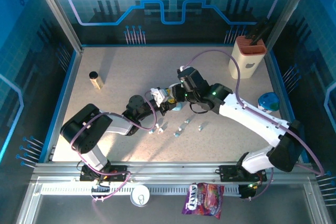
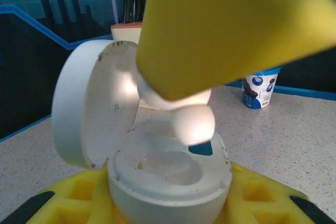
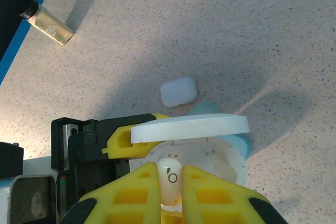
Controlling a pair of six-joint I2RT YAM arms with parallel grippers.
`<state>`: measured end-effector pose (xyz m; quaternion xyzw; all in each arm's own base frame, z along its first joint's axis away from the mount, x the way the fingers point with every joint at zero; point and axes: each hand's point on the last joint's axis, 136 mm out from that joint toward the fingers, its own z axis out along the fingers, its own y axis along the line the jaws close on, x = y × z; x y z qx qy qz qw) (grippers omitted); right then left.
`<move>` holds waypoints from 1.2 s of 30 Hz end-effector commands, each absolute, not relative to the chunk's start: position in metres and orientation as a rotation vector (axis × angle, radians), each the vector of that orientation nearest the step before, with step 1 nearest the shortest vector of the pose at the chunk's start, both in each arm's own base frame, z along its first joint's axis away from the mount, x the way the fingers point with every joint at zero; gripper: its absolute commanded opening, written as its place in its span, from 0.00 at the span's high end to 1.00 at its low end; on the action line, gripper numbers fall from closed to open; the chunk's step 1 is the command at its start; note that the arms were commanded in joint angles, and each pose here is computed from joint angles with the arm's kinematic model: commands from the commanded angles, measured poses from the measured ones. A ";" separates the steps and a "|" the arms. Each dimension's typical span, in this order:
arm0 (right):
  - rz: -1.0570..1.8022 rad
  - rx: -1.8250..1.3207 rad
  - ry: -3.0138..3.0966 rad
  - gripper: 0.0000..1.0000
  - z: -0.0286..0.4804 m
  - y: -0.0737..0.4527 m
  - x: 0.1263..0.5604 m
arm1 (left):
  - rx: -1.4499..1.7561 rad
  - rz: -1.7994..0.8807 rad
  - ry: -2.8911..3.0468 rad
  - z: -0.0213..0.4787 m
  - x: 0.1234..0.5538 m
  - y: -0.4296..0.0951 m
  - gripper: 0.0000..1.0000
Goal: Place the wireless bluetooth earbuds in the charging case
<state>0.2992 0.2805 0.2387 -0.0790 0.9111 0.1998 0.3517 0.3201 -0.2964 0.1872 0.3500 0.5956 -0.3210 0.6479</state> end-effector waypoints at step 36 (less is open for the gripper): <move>0.816 -0.034 2.296 0.47 0.201 0.218 0.268 | 0.626 -0.658 1.294 0.228 0.322 -0.233 0.71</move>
